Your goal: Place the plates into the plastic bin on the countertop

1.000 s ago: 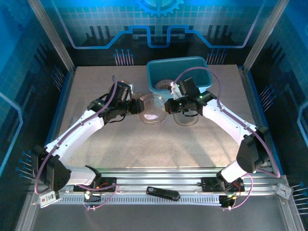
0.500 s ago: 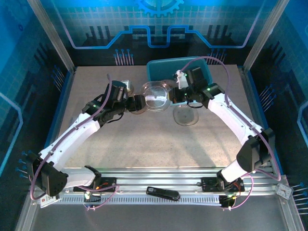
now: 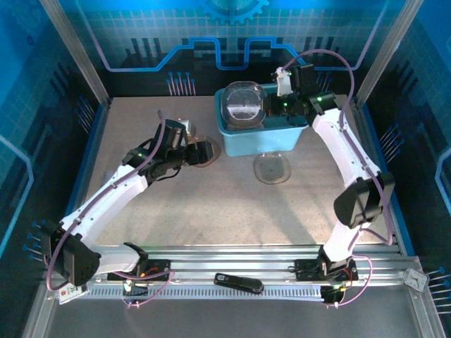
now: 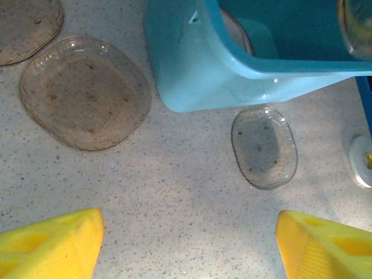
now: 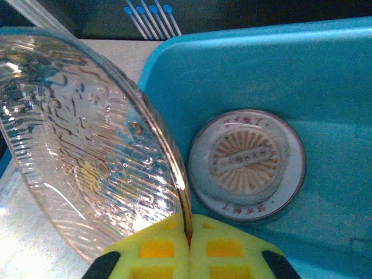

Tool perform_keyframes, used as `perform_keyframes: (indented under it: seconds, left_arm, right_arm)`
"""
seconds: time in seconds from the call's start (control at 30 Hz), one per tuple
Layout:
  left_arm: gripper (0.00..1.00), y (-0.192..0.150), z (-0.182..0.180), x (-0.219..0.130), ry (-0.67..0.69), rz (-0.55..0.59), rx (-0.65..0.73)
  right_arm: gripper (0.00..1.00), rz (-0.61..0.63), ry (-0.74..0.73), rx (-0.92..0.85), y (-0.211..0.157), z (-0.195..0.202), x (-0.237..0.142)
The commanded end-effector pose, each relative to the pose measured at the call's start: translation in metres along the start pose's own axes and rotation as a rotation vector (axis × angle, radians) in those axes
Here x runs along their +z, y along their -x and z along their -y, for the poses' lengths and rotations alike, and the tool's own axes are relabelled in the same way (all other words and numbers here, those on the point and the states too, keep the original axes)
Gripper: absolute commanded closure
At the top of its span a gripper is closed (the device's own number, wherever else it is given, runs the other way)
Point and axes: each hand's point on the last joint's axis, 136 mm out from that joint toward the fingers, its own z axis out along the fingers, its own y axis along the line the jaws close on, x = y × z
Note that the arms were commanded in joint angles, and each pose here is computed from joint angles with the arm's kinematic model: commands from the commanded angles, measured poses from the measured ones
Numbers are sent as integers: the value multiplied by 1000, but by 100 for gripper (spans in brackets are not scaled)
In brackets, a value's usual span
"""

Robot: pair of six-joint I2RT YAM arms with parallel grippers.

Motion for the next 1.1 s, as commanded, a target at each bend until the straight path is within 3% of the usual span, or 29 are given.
perform_keyframes:
  seconds: [0.0,0.4,1.07]
  left_arm:
    - [22,-9,-5,4,0,-36,-1]
    - [21,-22,-20,31,38,-108,-3]
    - [21,-24,-25,61,57,-179,-16]
  right_arm:
    - [98,-43,-23,-2,5,20,14]
    - [97,-109,-15,12,18,53,77]
    - [97,-325,27,52,-44,84,144]
